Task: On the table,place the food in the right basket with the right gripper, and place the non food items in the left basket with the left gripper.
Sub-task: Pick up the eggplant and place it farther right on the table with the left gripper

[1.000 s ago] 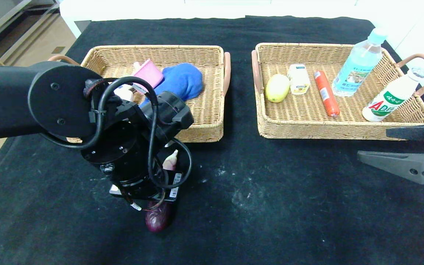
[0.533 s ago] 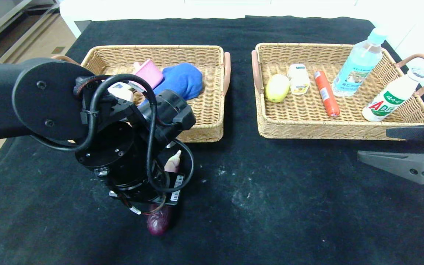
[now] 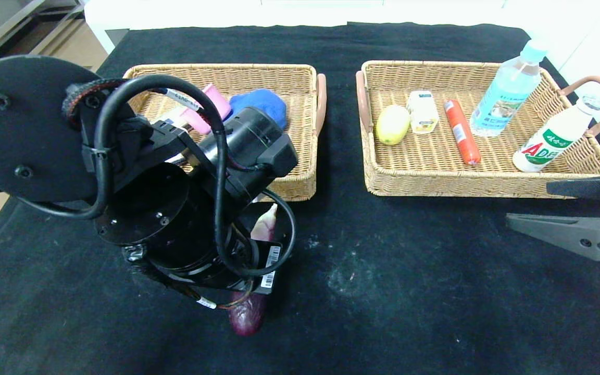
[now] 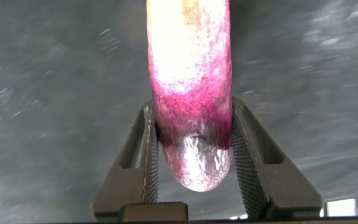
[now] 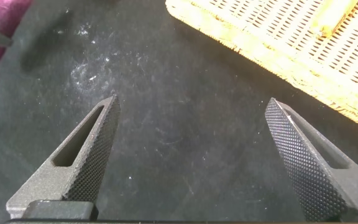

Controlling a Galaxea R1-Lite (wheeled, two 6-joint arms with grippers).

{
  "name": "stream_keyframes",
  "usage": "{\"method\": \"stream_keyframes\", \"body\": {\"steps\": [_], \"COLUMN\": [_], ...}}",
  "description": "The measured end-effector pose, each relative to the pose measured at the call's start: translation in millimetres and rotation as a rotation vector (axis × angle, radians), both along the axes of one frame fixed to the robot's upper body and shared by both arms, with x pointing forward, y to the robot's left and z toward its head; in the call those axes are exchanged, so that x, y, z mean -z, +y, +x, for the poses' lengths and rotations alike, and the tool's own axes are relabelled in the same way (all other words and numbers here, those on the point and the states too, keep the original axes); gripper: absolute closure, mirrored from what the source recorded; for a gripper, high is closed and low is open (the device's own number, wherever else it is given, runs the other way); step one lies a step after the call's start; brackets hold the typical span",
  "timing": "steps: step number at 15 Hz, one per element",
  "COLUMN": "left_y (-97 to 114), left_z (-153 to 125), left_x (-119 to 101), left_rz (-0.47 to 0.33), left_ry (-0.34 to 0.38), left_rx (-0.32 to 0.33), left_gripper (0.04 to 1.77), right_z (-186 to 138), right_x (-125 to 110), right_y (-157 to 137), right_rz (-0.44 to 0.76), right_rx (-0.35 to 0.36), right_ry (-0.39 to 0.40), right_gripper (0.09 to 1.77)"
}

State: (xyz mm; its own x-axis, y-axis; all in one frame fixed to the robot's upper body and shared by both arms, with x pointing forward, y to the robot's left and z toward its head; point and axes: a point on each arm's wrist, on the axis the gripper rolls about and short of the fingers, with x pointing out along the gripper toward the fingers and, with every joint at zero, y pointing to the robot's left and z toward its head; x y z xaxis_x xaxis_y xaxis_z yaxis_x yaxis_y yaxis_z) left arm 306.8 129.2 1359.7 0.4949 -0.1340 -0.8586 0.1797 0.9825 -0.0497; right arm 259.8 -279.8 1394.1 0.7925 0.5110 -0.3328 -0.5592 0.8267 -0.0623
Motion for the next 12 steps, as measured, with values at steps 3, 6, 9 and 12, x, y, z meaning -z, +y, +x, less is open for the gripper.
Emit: {"method": "stream_keyframes", "body": {"steps": [3, 6, 9, 12], "left_y": [-15, -33, -51, -66], "left_z": [-4, -8, -10, -8], "left_x": [-4, -1, 2, 11], "left_rz": [-0.064, -0.1, -0.161, -0.184], "left_ry": [-0.046, -0.067, -0.083, -0.074], "left_rx": [0.033, 0.069, 0.109, 0.134], "left_gripper": [1.05, 1.05, 1.05, 1.05], "right_z": [-1, -2, -4, -5], "right_x": [-1, -2, -3, -5], "right_y": [0, -1, -1, -2], "right_rz": [0.002, 0.005, 0.007, 0.009], "right_rx": [0.001, 0.004, 0.005, 0.006], "right_ry": [-0.003, -0.009, -0.015, -0.021], "right_gripper": [0.15, 0.15, 0.15, 0.15]}}
